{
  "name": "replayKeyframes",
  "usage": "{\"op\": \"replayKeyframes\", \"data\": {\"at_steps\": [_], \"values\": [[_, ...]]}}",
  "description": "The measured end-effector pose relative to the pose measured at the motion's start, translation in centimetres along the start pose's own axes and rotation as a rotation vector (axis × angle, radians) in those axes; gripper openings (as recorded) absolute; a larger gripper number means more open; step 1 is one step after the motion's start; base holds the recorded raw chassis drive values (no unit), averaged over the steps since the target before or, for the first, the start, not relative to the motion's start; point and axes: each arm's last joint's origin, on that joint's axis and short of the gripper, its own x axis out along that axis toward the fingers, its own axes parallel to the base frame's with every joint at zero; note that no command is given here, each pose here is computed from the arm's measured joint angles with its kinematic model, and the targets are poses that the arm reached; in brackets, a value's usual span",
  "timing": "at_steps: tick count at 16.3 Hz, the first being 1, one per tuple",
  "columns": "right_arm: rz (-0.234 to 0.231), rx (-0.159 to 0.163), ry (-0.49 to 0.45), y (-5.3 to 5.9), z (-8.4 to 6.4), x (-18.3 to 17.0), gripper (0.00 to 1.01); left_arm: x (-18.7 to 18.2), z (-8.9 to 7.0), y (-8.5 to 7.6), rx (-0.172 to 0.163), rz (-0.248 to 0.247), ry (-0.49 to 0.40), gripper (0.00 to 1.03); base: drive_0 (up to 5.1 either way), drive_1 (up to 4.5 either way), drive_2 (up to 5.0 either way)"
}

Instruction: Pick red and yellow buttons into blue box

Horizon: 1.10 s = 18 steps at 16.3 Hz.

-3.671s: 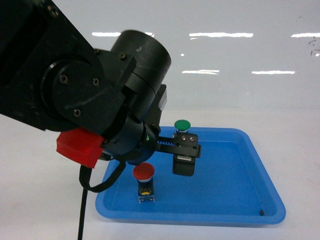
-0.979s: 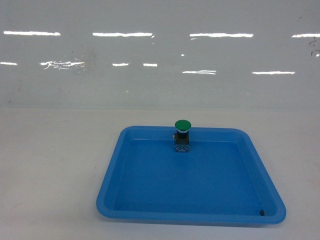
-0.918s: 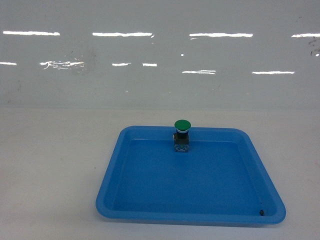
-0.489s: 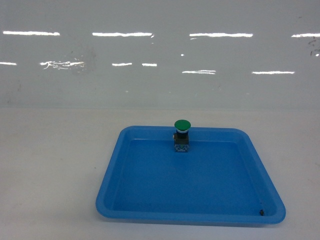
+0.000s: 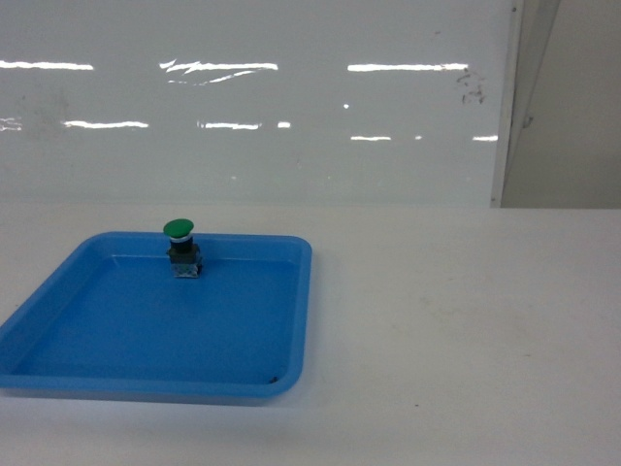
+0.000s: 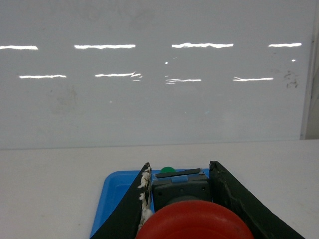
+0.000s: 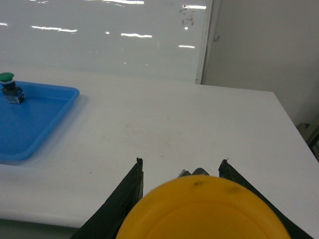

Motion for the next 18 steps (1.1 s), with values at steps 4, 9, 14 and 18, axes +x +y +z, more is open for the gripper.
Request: {"op": "replayKeyframes", "data": {"at_steps": [4,9,14,18], "values": [[0.000,0.000,0.003,0.00,-0.03,0.00,0.40,-0.02,0.04,0.00,-0.001,0.000,-0.004,0.30,4.8,-3.48,-1.4],[0.000,0.000,0.001,0.00,-0.01,0.00,0.40,-0.01,0.01,0.01,0.000,0.001,-0.001,0.30,4.7,-3.58,-1.4],[0.000,0.000,0.002,0.00,-0.02,0.00,0.40,-0.02,0.00,0.00,0.000,0.000,0.000,0.30,4.9,-3.00,-1.8],[0.000,0.000,0.002,0.00,-0.02,0.00,0.40,-0.02,0.00,0.00,0.000,0.000,0.000,0.30,4.9,-2.48,-2.5]]}}
